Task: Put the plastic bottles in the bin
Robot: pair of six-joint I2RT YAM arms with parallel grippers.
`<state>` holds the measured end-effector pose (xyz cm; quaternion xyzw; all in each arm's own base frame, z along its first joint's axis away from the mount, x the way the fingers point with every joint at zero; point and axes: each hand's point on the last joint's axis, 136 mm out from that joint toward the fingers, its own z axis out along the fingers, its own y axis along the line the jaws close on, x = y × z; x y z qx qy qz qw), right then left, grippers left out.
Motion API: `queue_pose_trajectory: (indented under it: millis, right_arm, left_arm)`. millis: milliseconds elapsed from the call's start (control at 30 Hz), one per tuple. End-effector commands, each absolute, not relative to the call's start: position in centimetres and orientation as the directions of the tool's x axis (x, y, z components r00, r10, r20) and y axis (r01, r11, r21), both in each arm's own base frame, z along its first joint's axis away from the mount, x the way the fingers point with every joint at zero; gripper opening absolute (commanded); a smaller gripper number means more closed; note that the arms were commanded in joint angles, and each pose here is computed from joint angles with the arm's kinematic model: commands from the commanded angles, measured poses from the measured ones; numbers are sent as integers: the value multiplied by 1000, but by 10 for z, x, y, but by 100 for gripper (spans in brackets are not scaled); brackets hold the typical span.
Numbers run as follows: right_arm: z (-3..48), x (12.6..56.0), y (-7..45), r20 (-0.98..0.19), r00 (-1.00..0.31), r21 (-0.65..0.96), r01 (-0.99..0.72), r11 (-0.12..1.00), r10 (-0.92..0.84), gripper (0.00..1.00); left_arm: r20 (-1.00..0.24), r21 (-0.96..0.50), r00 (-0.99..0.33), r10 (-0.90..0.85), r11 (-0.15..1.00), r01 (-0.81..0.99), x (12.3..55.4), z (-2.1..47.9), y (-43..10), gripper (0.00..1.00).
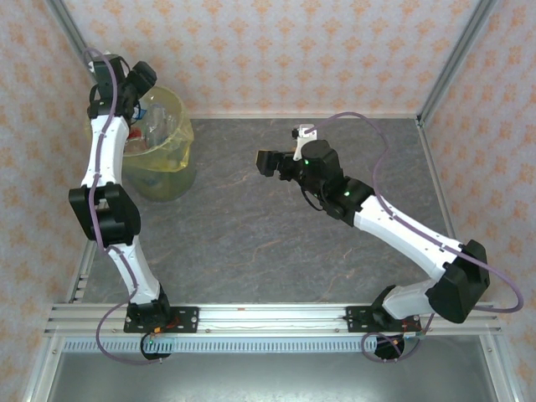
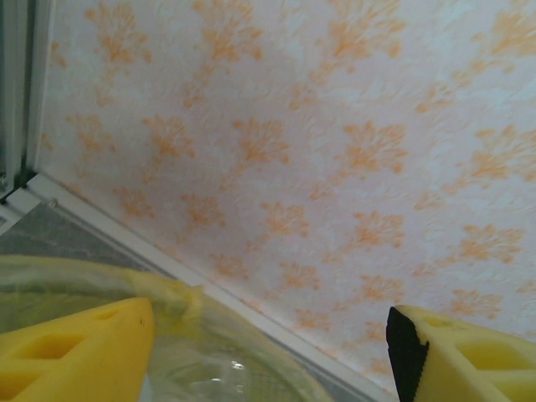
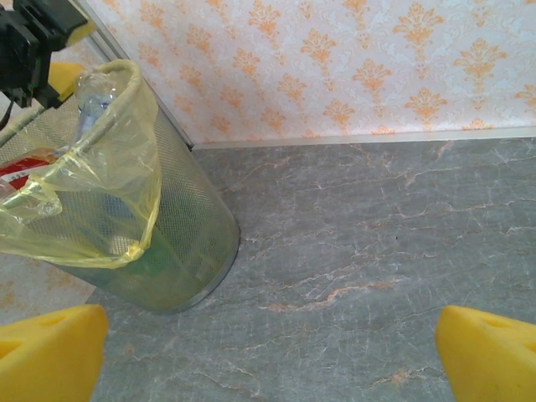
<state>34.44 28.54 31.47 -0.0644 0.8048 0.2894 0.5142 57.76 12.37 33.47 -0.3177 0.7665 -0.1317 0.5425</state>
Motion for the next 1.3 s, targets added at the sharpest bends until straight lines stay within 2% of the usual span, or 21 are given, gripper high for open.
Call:
queue_pose_trajectory:
  millis: [0, 200, 300, 467, 633, 1000, 1267]
  right_arm:
    - [324, 343, 276, -870, -442, 406, -384, 829, 221, 100]
    - [325, 343, 277, -868, -443, 410, -389, 825, 223, 100]
    - [325, 343, 273, -868, -439, 411, -373, 832, 232, 100]
    - [323, 347, 252, -872, -406, 407, -287, 867, 274, 100]
    - [324, 350, 222, -877, -358, 406, -196, 893, 321, 100]
    - [312, 340, 143, -912, -201, 360, 19, 933, 357, 100]
    - [287, 323, 91, -951, -82, 282, 163, 946, 298, 100]
  left_arm:
    - [-756, -510, -225, -615, 768, -387, 566, 335, 132, 75]
    - [-767, -495, -220, -603, 773, -396, 556, 344, 133, 76]
    - [-781, -515, -185, -597, 783, -349, 543, 376, 125, 78]
    - [-799, -507, -187, -571, 808, -299, 523, 398, 104, 98]
    - [-835, -465, -202, -512, 853, -239, 495, 405, 63, 99]
    - [-902, -362, -185, -389, 918, -164, 394, 368, -10, 99]
    - [-915, -353, -153, -374, 924, -151, 319, 300, -6, 99]
